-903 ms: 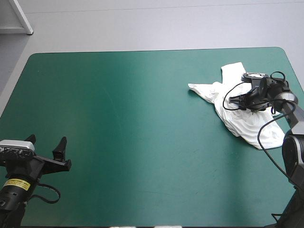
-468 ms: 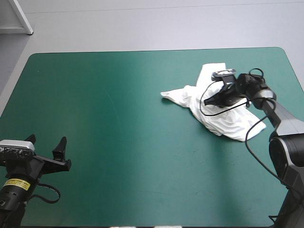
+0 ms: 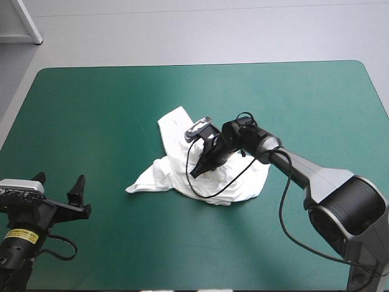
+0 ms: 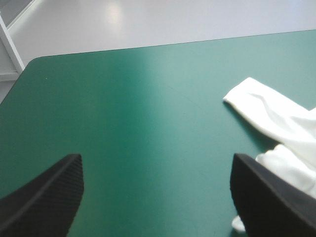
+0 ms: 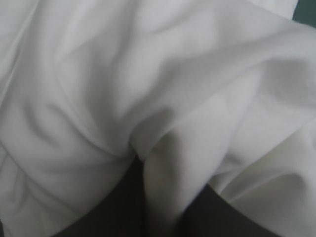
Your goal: Fold the cloth
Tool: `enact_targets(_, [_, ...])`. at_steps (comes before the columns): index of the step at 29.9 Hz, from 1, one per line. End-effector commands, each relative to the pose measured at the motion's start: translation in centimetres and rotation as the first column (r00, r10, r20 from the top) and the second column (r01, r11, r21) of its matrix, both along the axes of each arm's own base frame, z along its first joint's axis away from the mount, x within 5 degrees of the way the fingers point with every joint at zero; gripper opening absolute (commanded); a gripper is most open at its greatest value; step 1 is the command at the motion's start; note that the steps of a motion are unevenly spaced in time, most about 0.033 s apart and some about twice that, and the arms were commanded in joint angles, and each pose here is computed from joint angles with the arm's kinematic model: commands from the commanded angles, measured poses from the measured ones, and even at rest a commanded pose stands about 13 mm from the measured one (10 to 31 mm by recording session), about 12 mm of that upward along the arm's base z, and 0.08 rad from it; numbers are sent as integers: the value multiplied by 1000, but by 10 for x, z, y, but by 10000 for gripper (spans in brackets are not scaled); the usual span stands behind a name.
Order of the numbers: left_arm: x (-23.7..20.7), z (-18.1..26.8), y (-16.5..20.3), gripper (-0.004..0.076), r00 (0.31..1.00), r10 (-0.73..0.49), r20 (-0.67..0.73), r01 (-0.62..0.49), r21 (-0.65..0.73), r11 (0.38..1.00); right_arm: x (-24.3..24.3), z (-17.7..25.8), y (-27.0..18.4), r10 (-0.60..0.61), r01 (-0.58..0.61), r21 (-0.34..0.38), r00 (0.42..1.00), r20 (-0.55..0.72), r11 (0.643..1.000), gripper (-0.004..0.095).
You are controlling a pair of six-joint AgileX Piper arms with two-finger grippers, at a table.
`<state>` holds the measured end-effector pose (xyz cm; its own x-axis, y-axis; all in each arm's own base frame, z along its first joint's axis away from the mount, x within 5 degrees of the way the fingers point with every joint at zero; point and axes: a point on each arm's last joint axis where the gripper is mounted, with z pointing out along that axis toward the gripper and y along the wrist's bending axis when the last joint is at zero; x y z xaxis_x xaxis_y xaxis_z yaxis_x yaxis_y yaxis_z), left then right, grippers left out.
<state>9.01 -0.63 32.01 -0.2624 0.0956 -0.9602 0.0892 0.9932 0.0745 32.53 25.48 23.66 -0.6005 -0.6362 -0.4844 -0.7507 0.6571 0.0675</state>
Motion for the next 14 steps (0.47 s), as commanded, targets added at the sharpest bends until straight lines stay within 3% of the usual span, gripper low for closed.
enact_targets(1, [1, 18, -1, 595, 994, -5, 105, 7, -15, 1000, -23, 32, 26, 83, -88, 63, 993, 78, 994, -17])
enact_targets(5, [1, 18, -1, 595, 994, -5, 105, 7, -15, 1000, -41, 33, 45, 142, -148, 69, 986, 85, 987, 2])
enact_targets(7, [1, 18, -1, 595, 995, -5, 103, 7, -15, 1000, -42, 33, 47, 146, -153, 74, 984, 100, 985, 97])
enact_targets(9, [1, 18, -1, 595, 995, -5, 102, 7, -15, 1000, -41, 34, 48, 128, -139, 91, 985, 114, 986, 275])
enact_targets(13, [1, 18, -1, 595, 995, -5, 102, 7, -15, 1000, -38, 45, 51, 84, -100, 130, 989, 122, 986, 778])
enact_targets(14, [1, 18, -1, 595, 995, -5, 102, 7, -15, 1000, -37, 48, 51, 73, -90, 135, 990, 122, 987, 836])
